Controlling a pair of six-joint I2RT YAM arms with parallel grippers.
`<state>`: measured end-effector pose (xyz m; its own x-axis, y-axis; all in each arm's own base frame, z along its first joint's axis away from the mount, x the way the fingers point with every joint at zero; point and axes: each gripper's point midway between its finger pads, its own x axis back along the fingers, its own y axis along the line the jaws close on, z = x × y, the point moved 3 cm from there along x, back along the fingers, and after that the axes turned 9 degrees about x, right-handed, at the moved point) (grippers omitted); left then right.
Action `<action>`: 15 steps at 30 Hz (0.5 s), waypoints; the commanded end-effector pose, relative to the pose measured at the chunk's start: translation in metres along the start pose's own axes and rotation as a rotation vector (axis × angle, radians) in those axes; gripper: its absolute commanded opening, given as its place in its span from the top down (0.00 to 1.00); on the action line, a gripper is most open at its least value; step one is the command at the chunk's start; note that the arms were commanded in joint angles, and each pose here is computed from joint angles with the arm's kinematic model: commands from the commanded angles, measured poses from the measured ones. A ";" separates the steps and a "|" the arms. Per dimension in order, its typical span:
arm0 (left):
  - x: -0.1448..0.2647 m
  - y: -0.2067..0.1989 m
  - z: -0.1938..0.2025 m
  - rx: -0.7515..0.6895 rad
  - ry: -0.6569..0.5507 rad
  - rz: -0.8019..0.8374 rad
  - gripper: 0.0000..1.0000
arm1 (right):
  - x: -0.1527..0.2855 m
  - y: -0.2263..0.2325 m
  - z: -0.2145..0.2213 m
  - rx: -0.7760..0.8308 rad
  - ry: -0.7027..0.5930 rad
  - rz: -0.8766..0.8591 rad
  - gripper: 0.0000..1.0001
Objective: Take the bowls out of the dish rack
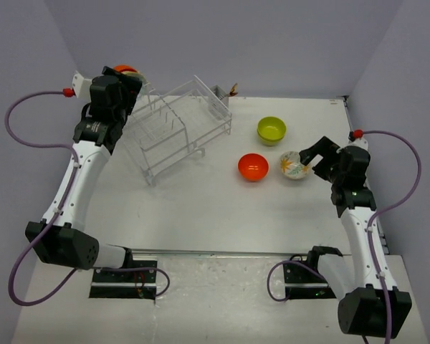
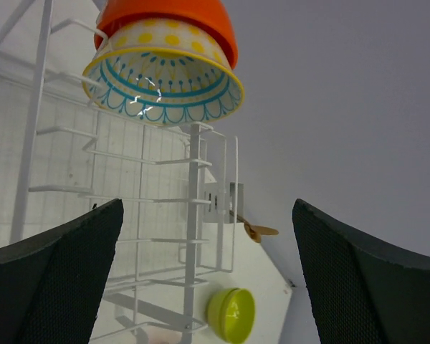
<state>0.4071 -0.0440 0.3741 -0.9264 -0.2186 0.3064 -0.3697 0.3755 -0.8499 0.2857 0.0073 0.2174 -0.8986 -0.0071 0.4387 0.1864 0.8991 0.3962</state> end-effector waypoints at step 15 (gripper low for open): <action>-0.074 -0.020 -0.023 0.417 -0.302 0.055 0.05 | 0.014 0.033 0.009 0.069 0.010 -0.268 0.01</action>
<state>0.4718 -0.0307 0.3675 -0.9015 -0.3873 0.1933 -0.2343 0.0611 -0.9703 0.2779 0.0363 0.2174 -0.8922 -0.2150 0.3971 -0.0128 0.8911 0.4536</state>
